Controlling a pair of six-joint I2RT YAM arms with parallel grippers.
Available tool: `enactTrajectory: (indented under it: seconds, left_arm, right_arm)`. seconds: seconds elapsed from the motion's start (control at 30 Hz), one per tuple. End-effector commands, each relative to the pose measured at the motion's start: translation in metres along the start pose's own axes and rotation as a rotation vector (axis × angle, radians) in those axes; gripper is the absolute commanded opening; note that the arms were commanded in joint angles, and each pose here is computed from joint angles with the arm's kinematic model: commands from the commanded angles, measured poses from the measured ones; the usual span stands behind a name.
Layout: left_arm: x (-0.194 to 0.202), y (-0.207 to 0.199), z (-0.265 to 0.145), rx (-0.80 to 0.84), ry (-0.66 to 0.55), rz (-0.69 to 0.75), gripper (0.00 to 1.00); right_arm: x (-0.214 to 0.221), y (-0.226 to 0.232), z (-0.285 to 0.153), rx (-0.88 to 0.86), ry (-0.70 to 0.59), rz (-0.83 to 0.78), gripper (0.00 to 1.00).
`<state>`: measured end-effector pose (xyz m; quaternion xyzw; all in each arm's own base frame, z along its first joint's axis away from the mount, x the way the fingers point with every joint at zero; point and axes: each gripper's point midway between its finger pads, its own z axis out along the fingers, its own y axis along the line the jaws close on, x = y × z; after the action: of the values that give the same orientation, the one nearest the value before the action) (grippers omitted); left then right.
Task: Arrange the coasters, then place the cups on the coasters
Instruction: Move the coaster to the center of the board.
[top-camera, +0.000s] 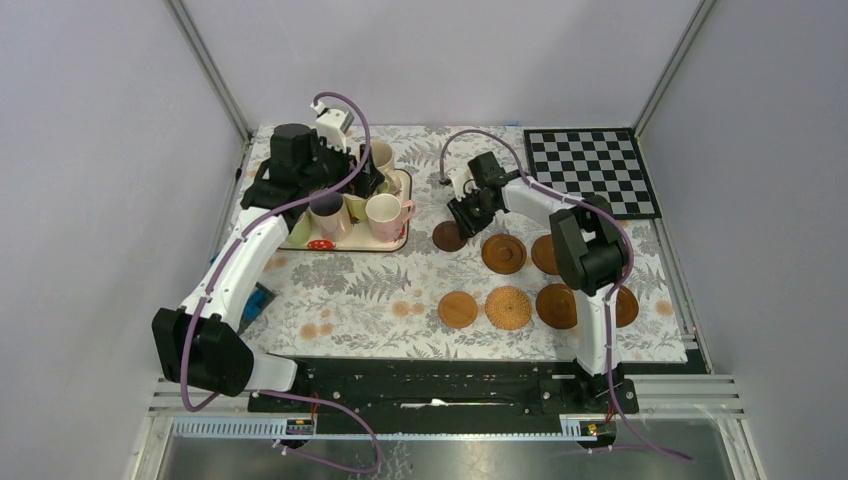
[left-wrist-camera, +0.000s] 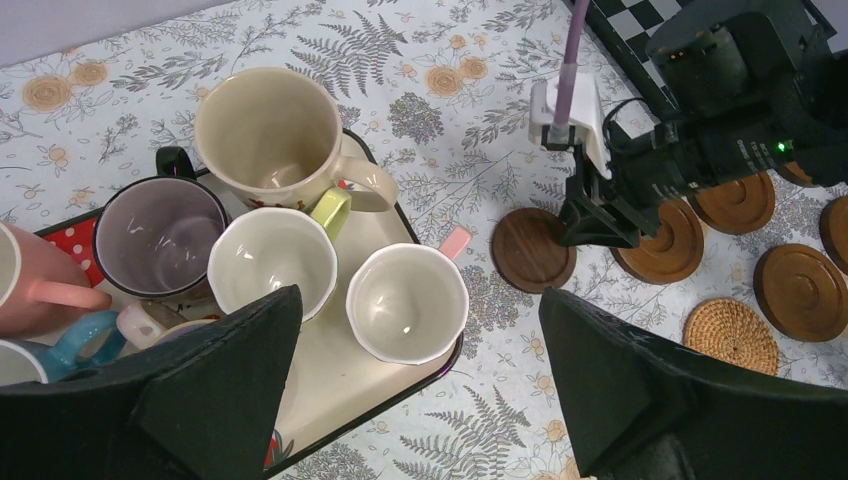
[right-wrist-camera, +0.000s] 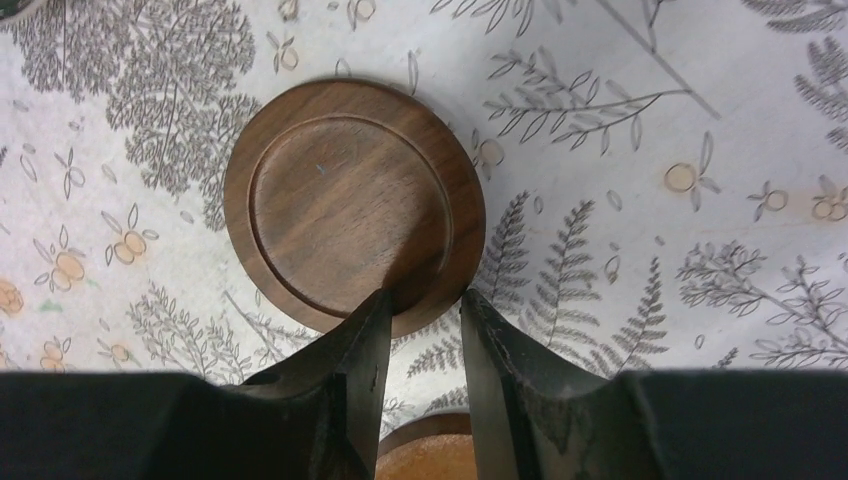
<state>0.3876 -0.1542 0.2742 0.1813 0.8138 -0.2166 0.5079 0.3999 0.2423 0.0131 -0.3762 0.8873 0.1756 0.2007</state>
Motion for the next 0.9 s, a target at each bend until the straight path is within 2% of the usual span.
enactTrajectory:
  seconds: [0.0, 0.37, 0.87]
  left_arm:
    - [-0.028, -0.003, -0.008, 0.006, -0.091, 0.017, 0.99]
    - [-0.029, 0.003, -0.008, 0.003, -0.094, 0.0, 0.99]
    - [-0.019, 0.011, -0.006, 0.011, -0.07, -0.019, 0.99]
  right_arm:
    - [0.043, 0.019, -0.005, -0.024, 0.128, -0.025, 0.38]
    - [0.055, 0.042, -0.01, -0.041, 0.141, -0.139, 0.38]
    - [0.055, 0.05, -0.016, -0.038, 0.132, -0.19, 0.4]
